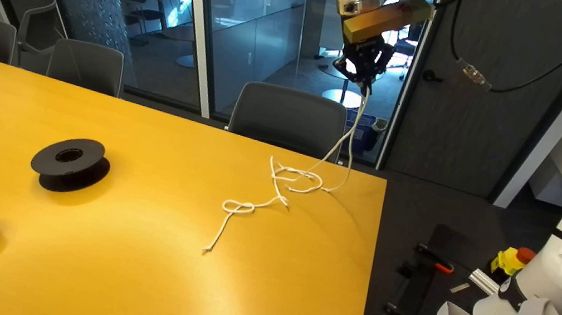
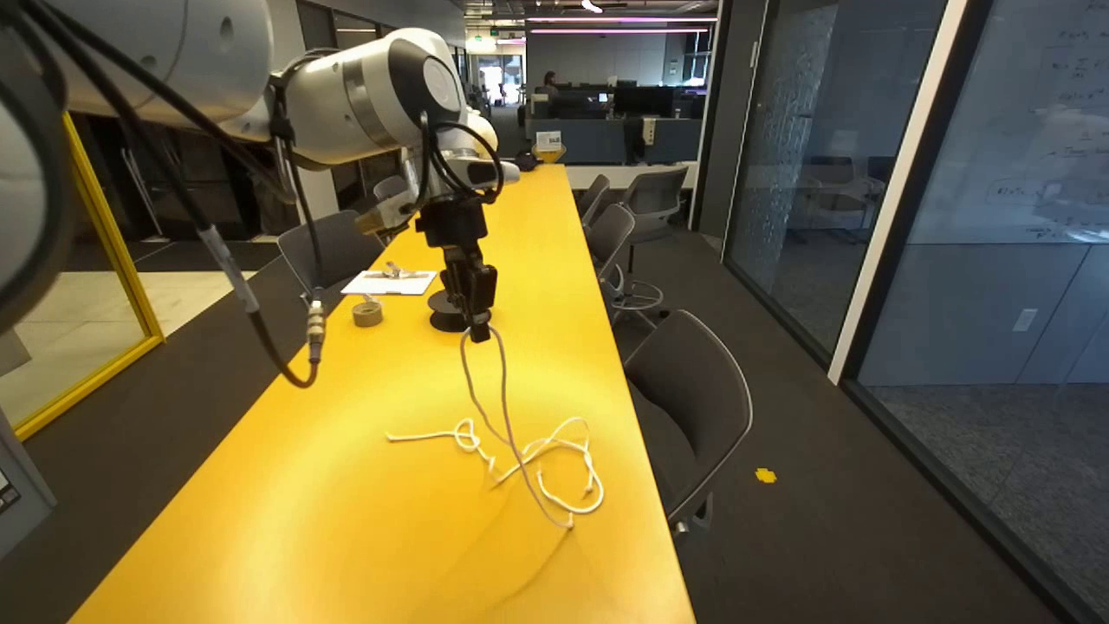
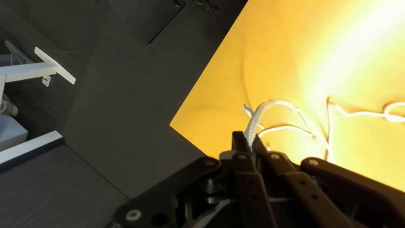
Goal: Untangle the rope on the table.
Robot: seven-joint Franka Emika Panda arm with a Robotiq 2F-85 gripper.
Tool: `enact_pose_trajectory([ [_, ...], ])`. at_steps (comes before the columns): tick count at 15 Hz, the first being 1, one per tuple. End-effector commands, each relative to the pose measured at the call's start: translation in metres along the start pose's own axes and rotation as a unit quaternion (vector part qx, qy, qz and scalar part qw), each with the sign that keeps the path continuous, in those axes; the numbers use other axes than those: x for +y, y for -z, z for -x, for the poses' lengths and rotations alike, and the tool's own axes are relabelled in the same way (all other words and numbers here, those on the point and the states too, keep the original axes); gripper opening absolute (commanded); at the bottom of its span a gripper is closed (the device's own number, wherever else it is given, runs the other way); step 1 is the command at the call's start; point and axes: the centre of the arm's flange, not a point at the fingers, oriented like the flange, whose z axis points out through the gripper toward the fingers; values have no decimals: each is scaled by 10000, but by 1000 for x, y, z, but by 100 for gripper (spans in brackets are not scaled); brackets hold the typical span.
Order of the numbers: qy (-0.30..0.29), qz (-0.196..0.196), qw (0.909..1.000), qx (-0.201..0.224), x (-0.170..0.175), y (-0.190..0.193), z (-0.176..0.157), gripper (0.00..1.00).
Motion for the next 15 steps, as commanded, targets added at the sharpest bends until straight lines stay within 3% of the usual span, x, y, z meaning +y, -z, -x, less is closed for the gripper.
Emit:
enact_pose_trajectory([
  [1,786,-373,9961,111,7,26,37,5],
  [5,1240,-740,9892,265,10,50,56,5],
  [9,1458,-969,9844,168,24,52,48,5],
  [15,1634,-863,9821,-355,53,-21,-3,4],
])
